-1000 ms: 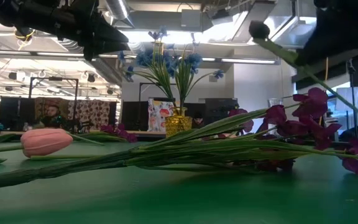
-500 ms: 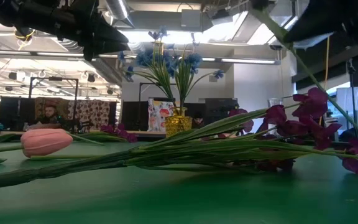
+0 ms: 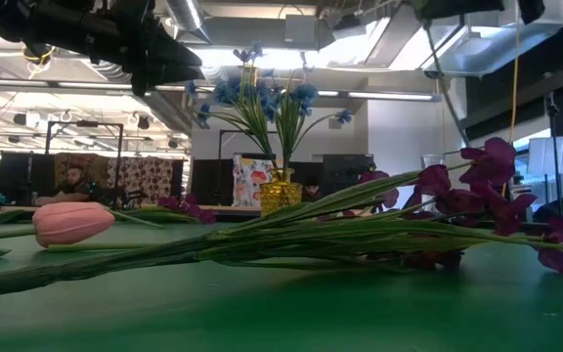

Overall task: Sort flowers into vase by color
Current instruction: Put the bottom black flower into the transparent vase

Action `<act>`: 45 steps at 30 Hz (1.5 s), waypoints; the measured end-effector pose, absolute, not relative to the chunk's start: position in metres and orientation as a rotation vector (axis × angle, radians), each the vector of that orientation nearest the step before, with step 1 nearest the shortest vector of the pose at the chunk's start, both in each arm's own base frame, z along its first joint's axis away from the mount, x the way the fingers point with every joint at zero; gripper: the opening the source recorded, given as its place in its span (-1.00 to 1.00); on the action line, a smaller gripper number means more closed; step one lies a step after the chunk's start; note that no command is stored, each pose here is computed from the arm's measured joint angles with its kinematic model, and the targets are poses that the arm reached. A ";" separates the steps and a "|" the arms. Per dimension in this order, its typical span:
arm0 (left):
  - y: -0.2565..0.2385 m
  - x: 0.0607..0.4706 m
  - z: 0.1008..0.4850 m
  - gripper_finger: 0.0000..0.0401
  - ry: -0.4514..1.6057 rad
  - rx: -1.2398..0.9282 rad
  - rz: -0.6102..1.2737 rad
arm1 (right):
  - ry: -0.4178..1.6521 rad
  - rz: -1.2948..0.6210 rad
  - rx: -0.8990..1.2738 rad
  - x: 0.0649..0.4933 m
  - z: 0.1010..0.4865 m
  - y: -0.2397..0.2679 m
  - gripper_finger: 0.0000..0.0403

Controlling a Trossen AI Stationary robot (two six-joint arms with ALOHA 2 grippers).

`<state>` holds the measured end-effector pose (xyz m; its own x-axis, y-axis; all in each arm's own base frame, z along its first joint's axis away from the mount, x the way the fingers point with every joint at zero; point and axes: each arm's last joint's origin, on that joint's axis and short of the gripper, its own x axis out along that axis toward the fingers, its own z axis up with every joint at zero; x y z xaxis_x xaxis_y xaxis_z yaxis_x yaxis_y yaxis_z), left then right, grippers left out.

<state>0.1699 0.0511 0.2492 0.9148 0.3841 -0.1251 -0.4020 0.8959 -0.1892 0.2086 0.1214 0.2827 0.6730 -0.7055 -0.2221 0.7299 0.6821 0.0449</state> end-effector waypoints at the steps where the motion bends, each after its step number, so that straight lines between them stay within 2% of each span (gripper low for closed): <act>1: 0.051 0.170 0.249 -0.22 0.085 -0.214 0.408 | 0.201 -0.813 0.141 0.211 0.283 0.120 -1.00; 5: 0.051 0.170 0.249 -0.22 0.085 -0.214 0.408 | 0.253 -0.780 0.157 0.225 0.286 0.114 -1.00; 10: 0.051 0.170 0.249 -0.22 0.086 -0.214 0.408 | 0.291 -0.640 0.149 0.250 0.298 0.107 -1.00; 22: 0.050 0.170 0.247 -0.22 0.110 -0.212 0.390 | 0.144 -0.301 0.010 0.287 0.333 0.074 -1.00; 33: 0.050 0.169 0.244 -0.22 0.148 -0.215 0.394 | 0.149 -0.370 -0.064 0.295 0.334 0.037 -1.00; 45: 0.050 0.169 0.243 -0.22 0.157 -0.215 0.394 | 0.107 -0.308 -0.030 0.299 0.333 0.010 -1.00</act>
<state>0.1690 0.0502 0.2426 0.9116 0.3632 -0.1928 -0.3963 0.9009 -0.1768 0.2993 0.0096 0.3332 0.9472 -0.3043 -0.1010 0.3011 0.9525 -0.0458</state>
